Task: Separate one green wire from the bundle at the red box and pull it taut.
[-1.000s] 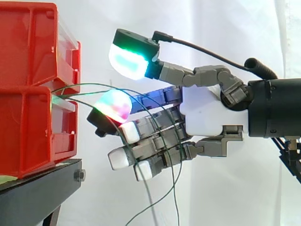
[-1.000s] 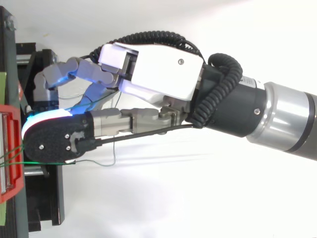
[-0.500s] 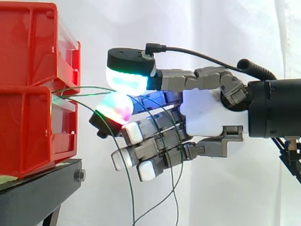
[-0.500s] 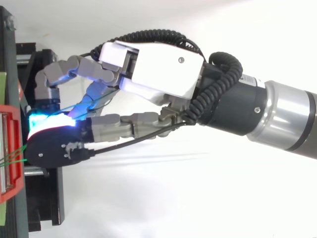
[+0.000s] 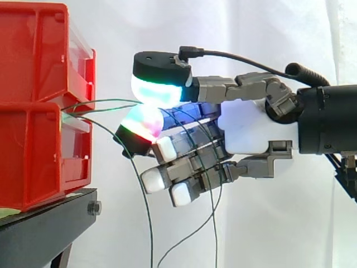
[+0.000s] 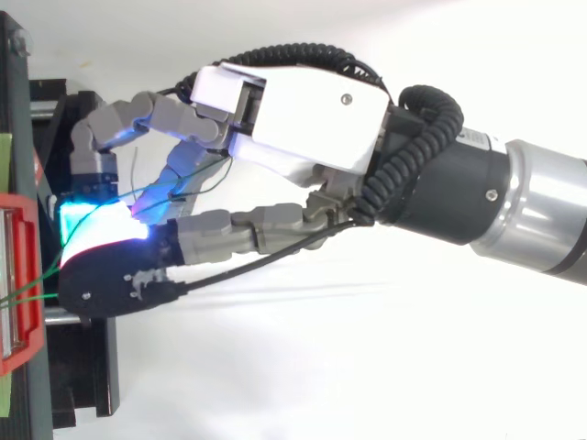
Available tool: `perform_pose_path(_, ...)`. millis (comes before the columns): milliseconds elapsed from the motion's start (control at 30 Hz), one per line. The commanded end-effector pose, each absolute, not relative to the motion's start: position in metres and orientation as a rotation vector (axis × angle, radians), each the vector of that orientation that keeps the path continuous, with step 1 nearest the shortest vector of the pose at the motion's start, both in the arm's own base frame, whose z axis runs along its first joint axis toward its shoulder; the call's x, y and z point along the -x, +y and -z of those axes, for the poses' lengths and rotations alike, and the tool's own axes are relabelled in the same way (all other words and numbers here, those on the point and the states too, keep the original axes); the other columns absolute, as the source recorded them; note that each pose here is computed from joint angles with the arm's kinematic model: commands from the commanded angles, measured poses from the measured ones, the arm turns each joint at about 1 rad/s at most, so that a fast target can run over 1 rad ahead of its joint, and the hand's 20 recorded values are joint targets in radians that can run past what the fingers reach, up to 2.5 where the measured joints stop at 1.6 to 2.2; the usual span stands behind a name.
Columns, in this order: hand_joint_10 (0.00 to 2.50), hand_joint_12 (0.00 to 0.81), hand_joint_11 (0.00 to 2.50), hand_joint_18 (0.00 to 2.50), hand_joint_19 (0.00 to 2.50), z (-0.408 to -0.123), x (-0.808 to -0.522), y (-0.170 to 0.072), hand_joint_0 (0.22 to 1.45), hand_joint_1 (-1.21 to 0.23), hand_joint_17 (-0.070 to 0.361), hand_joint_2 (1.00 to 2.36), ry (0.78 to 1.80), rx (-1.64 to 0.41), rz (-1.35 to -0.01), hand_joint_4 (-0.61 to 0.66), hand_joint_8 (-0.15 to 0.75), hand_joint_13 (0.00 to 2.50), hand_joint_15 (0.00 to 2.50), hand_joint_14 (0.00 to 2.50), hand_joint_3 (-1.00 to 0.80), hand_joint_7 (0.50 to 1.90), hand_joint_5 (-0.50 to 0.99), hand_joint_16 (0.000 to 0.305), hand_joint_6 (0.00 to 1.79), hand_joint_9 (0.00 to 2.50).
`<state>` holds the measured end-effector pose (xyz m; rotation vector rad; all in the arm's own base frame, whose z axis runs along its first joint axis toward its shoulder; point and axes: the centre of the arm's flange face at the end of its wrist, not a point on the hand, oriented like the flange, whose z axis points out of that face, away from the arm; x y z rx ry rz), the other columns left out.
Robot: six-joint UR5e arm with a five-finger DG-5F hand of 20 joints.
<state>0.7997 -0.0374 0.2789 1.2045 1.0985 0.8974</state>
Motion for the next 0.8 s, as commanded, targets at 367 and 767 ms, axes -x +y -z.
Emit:
perform_pose_path(367, 0.02, 0.362, 0.71, 0.88, 0.68, -0.2870, -0.7963, -0.0380, 0.49, -0.86, 0.125, 1.00, 1.107, -1.209, -0.892, 0.20, 0.324, 0.95, 0.46, 0.02, -0.50, 1.19, -0.18, 0.055, 0.81, 1.07)
perform_pose_path(767, 0.03, 0.362, 0.71, 0.90, 0.74, -0.2872, -0.7960, -0.0381, 0.58, -0.58, 0.115, 1.02, 1.111, -1.211, -0.890, 0.19, 0.323, 1.01, 0.48, 0.02, -0.23, 1.27, -0.16, 0.051, 0.78, 1.12)
